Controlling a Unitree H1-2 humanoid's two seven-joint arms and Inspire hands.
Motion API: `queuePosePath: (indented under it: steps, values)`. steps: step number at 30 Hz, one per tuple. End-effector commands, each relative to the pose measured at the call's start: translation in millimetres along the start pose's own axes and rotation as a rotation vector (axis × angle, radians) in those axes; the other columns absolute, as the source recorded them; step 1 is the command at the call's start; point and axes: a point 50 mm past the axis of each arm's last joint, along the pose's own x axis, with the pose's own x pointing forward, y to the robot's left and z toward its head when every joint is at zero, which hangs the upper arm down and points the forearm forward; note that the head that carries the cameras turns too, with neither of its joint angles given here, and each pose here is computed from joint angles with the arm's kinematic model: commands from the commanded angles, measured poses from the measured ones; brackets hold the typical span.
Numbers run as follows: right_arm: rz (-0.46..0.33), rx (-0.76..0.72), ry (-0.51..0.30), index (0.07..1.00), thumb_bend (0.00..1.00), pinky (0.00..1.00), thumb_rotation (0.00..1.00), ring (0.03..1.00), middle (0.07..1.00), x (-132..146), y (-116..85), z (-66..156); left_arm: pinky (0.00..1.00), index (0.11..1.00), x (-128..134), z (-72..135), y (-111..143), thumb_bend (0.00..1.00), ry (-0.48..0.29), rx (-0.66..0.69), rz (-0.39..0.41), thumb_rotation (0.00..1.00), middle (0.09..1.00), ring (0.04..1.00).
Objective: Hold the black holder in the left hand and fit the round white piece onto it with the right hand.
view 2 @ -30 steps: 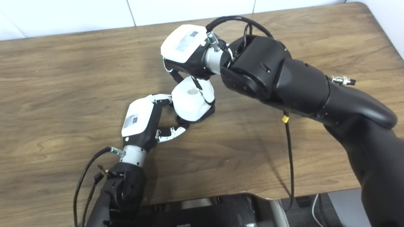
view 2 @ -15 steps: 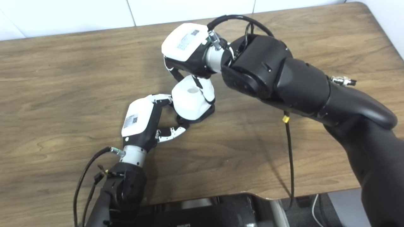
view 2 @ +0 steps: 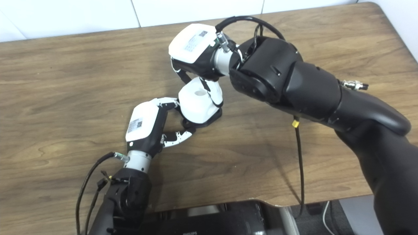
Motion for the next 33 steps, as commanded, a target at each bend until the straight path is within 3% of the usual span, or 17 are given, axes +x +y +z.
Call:
queuePosePath:
  steps: [1,33]
  values:
    - [0.072,0.018,0.046,0.482,0.52,0.64,0.14,0.839,0.745,-1.0,-4.0,-7.5,0.87,0.483,6.0,10.6,11.2,0.52,-0.05,-0.001,0.06,0.05,0.746,0.806]
    - [0.078,0.059,0.049,0.482,0.52,0.65,0.13,0.877,0.759,0.7,9.0,-0.3,0.87,0.483,5.7,12.0,11.6,0.52,-0.051,-0.001,0.062,0.06,0.747,0.809]
